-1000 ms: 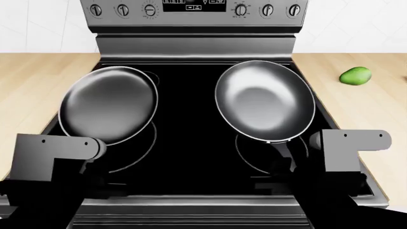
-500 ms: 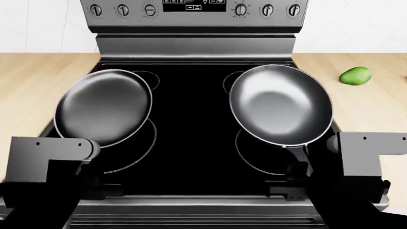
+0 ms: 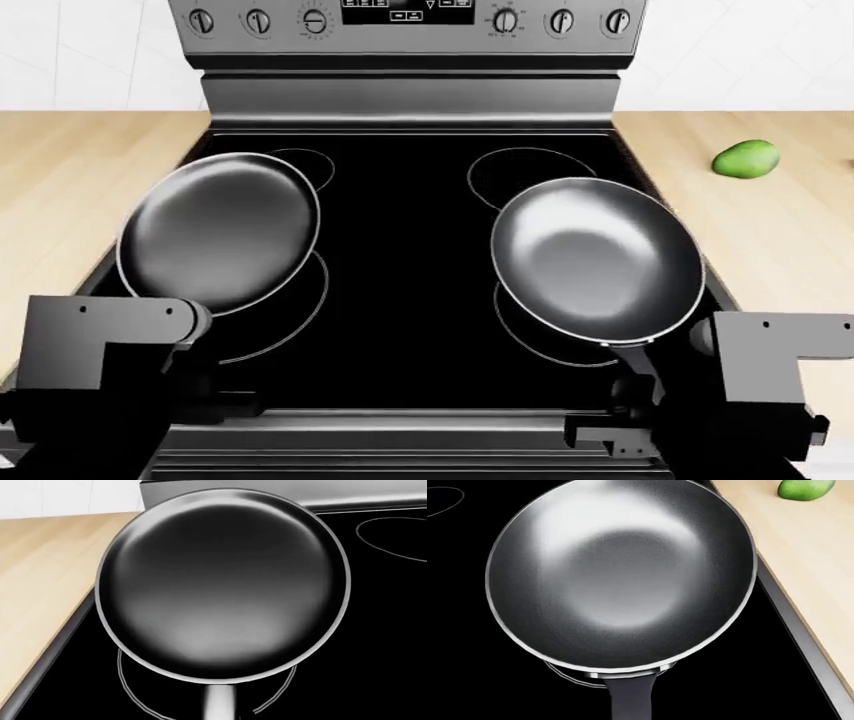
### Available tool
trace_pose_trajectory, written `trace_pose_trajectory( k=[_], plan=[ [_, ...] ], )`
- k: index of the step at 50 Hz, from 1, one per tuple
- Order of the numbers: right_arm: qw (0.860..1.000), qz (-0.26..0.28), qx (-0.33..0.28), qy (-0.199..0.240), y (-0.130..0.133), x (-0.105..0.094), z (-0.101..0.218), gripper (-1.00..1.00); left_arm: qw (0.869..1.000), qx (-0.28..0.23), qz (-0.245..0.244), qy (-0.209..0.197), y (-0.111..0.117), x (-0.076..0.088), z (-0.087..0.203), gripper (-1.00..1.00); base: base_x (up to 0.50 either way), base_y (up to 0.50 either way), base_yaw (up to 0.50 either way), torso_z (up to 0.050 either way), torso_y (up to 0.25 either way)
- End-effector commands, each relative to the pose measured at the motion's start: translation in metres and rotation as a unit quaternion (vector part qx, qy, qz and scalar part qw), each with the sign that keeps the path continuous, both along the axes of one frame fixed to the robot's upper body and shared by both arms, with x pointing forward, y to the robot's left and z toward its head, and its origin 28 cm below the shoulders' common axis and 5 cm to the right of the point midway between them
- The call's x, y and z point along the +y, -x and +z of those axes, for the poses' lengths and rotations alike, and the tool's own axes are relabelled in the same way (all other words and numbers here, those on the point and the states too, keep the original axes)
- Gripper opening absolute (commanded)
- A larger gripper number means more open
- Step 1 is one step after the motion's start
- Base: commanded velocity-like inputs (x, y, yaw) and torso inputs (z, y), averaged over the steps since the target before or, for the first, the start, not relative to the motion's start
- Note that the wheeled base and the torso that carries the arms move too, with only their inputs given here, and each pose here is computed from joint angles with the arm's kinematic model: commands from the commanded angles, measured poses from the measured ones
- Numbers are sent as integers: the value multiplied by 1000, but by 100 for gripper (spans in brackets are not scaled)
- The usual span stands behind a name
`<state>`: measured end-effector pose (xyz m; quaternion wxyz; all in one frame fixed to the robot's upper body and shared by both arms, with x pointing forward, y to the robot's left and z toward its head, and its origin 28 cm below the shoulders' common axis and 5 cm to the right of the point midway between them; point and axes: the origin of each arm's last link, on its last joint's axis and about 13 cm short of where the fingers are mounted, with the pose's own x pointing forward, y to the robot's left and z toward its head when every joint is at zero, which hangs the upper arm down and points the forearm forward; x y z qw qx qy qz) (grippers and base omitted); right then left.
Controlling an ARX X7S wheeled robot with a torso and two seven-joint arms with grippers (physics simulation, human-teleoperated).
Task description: Place both pans onto different burners. Then place the avocado and the dumpling on different pans.
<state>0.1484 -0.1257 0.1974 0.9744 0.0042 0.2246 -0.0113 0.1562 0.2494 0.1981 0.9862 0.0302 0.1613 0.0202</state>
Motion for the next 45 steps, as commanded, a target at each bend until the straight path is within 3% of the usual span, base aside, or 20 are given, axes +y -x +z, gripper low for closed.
trace_pose_trajectory(
  k=[1,16,17,33,45],
  plan=[
    [999,-1,-38,-4,-6,-1,6,-100,999,-36,23,1,-4,4,7,-100,0,0,0,0,10],
    [999,2,-32,-7,-7,0,1,-100,999,-36,24,1,-5,4,13,-100,0,0,0,1,3],
    [999,2,-32,-7,-7,0,1,100,999,-36,24,1,-5,4,13,-100,0,0,0,0,0],
    [999,6,-43,-9,-5,0,8,100,999,-36,26,2,-4,5,5,-100,0,0,0,1,2],
    [990,18,-143,13,8,2,69,100,999,-28,41,-9,-14,11,14,-100,0,0,0,1,2]
  ],
)
